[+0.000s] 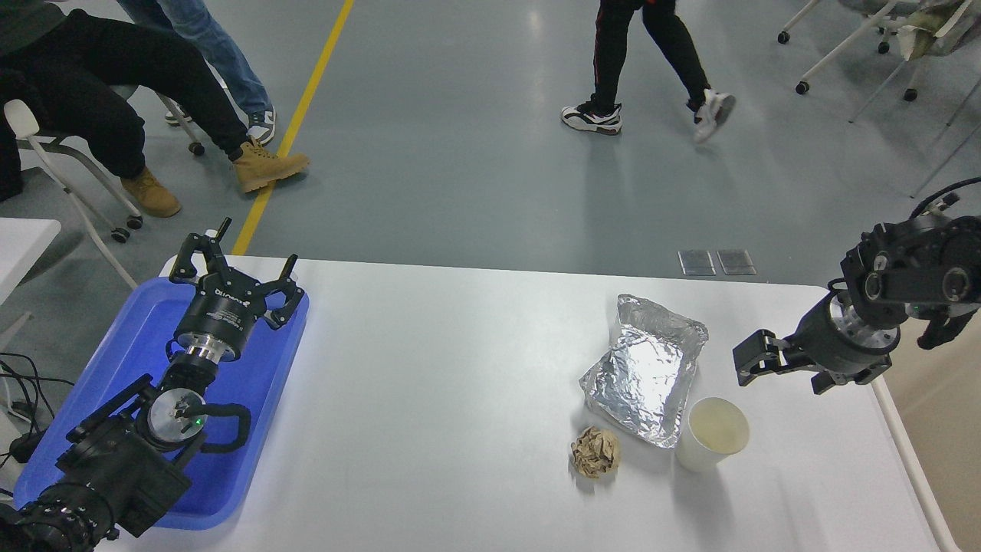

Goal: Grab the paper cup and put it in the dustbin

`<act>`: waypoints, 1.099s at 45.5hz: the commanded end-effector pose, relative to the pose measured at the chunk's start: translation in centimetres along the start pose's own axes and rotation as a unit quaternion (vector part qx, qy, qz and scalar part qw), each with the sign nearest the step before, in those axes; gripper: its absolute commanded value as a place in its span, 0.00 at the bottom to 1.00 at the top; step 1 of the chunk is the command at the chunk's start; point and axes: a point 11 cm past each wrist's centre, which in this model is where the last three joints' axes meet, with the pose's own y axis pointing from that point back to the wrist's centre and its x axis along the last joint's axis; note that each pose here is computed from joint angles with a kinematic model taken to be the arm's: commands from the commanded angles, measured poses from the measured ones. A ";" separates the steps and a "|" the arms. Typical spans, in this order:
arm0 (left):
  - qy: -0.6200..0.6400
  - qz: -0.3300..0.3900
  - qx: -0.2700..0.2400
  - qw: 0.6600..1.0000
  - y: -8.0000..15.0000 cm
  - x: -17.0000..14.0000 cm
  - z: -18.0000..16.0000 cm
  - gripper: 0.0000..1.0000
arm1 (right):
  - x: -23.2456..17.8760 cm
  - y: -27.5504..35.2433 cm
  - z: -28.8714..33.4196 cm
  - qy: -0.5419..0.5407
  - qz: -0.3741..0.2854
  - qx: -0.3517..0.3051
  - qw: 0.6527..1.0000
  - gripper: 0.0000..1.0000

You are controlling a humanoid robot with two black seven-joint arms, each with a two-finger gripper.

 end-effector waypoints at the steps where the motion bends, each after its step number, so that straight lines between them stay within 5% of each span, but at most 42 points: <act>1: 0.000 0.000 0.000 1.000 0.0 0.0 0.0 1.00 | -2.1 -3.0 0.1 0.004 -0.011 -0.001 1.000 1.00; 26: 0.000 0.000 0.000 1.000 0.0 0.0 0.0 1.00 | -4.0 -7.0 0.3 0.010 0.018 -0.001 1.000 0.97; 32: 0.000 0.000 -0.001 1.000 0.0 0.0 0.0 1.00 | -3.8 -7.1 0.4 0.016 0.031 -0.003 0.999 0.80; 40: 0.000 0.000 0.001 1.000 0.0 0.0 0.0 1.00 | -3.8 -7.2 0.4 0.040 0.034 -0.012 0.999 0.37; 50: 0.000 0.000 0.000 1.000 0.0 0.0 0.0 1.00 | -3.5 -7.0 0.3 0.042 0.036 -0.008 0.998 0.03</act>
